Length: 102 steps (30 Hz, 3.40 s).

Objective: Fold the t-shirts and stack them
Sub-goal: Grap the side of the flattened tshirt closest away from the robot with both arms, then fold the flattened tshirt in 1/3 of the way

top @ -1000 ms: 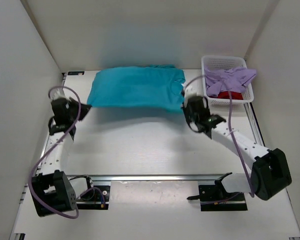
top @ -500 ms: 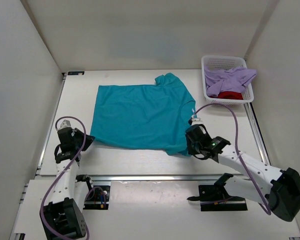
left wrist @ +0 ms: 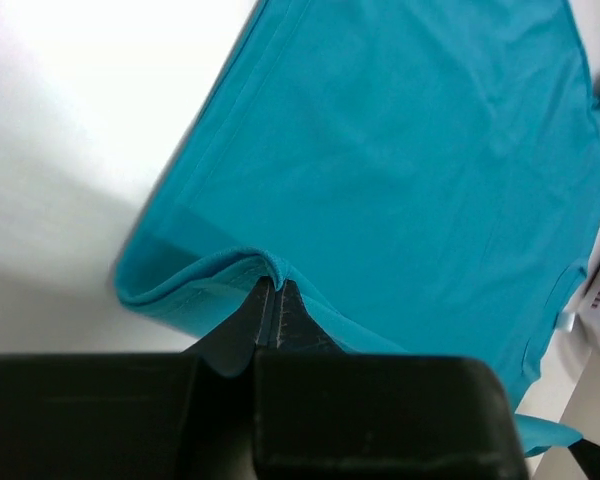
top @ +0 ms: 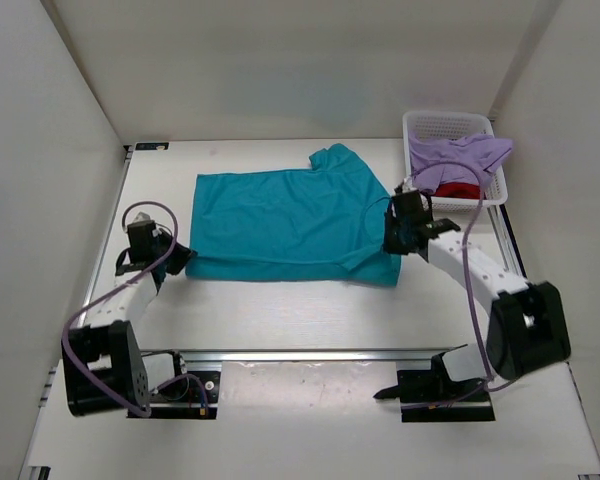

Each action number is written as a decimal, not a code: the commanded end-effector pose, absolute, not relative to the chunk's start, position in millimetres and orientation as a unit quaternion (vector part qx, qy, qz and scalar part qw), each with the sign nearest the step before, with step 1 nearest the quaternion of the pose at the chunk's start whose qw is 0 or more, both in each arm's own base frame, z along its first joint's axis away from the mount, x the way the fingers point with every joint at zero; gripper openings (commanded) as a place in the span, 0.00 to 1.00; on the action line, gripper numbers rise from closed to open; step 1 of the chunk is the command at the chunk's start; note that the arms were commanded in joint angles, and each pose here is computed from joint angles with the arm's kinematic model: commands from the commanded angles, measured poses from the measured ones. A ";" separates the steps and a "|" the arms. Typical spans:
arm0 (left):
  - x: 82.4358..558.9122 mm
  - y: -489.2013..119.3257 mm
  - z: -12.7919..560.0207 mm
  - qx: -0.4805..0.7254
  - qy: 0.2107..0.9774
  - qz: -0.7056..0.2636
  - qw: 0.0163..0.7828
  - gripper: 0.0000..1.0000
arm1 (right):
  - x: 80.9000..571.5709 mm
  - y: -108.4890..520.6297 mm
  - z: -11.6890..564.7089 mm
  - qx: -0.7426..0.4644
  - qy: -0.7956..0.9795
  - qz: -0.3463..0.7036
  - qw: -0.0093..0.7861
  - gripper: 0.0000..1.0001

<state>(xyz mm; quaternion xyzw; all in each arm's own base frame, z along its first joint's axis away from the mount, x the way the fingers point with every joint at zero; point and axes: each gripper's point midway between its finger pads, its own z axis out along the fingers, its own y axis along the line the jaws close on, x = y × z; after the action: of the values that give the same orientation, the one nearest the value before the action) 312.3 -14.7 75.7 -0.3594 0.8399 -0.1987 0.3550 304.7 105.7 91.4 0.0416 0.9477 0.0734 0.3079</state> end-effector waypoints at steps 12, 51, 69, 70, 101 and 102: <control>392.9 -1.2 72.1 -0.383 0.828 -0.187 0.364 0.00 | 458.1 112.7 95.8 -0.005 0.932 0.041 0.359 0.00; 322.8 -7.9 14.6 -0.424 0.820 -0.213 0.321 0.32 | 362.0 66.7 29.5 0.182 0.915 0.157 0.324 0.09; 269.1 4.4 12.8 -0.418 0.843 -0.154 0.303 0.00 | 281.5 27.9 29.4 0.283 0.889 0.129 0.337 0.00; 265.9 8.4 16.4 -0.417 0.842 -0.147 0.310 0.00 | 273.8 25.0 30.7 0.294 0.885 0.129 0.338 0.00; 272.5 -221.6 87.9 -0.065 0.892 -0.278 0.350 0.33 | 324.4 192.9 81.2 -0.028 0.922 0.168 0.349 0.25; 268.4 -227.0 81.9 -0.058 0.896 -0.279 0.341 0.33 | 323.8 196.6 77.4 -0.035 0.923 0.168 0.344 0.28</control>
<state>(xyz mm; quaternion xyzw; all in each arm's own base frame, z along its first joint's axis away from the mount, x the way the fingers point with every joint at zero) 251.0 -204.7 55.2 -0.0705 0.9185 -0.2494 0.2986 305.7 183.0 59.9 -0.0130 0.9365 0.1538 0.3148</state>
